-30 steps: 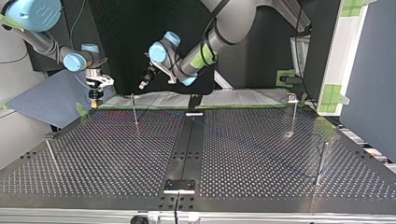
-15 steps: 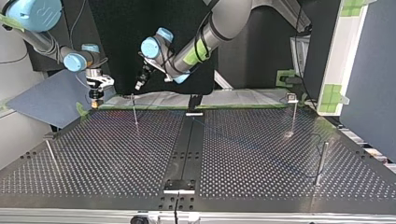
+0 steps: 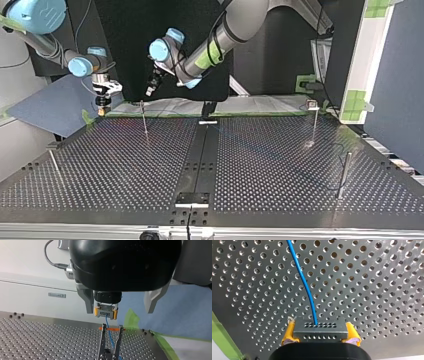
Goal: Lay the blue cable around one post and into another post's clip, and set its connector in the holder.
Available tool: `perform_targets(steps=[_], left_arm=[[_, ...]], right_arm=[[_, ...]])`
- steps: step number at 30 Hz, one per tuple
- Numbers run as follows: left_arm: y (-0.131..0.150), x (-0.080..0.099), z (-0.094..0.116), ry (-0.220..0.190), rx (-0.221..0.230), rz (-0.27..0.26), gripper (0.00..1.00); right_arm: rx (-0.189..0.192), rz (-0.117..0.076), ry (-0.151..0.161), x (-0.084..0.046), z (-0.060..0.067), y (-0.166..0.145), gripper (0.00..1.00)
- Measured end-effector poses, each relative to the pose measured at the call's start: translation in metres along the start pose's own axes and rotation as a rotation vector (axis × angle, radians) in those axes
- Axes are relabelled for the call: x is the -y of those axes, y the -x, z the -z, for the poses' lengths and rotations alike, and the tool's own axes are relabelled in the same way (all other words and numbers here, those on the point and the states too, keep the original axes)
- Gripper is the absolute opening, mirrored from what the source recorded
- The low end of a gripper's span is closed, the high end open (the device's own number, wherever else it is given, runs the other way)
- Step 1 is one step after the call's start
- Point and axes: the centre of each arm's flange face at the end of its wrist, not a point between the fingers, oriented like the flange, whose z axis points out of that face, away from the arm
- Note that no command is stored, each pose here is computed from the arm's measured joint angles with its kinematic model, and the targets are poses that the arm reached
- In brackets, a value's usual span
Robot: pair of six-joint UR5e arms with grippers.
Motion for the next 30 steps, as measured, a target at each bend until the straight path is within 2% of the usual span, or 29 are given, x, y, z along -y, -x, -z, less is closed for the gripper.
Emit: perform_targets(steps=[30], left_arm=[[-0.0007, -0.0028, 0.0001, 0.011, -0.009, -0.002, 1.0]], right_arm=[[0.001, 0.0, -0.003, 0.0023, -0.0001, 0.0007, 0.0]])
